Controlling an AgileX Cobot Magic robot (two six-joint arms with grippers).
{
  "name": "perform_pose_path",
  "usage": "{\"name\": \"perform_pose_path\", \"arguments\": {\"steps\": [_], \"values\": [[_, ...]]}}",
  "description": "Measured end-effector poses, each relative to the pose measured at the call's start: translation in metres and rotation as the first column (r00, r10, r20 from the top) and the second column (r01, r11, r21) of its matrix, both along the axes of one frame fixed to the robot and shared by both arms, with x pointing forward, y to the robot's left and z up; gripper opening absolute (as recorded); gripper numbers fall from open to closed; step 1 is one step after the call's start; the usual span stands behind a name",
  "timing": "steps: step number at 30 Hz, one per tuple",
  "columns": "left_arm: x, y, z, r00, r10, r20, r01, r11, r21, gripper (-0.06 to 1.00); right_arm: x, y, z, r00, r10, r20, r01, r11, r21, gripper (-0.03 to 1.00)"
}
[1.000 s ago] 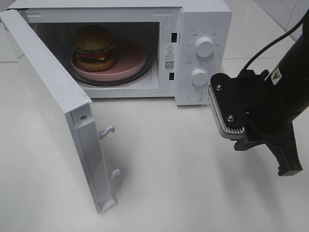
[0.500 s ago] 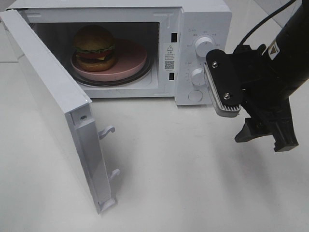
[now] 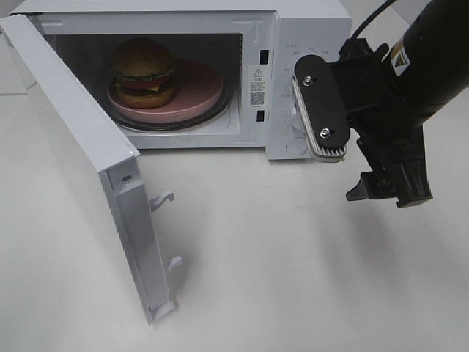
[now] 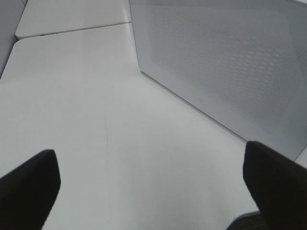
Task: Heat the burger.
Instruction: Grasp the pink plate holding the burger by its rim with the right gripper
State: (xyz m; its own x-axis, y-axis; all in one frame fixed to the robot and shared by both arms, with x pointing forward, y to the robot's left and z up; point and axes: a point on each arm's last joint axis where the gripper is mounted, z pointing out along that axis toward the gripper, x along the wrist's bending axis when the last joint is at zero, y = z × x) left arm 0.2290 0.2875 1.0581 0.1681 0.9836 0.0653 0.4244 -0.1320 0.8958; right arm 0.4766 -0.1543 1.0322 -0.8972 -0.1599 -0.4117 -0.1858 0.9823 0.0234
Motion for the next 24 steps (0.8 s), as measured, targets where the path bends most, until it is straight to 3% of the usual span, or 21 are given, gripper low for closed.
{"name": "perform_pose_path", "arguments": {"steps": [24], "values": [[0.000,0.000,0.000,1.000,0.001,0.000,-0.001,1.000,0.001,0.96,0.032,0.049,0.003,0.977,0.134,0.163,-0.141,0.989,0.034,0.90]]}}
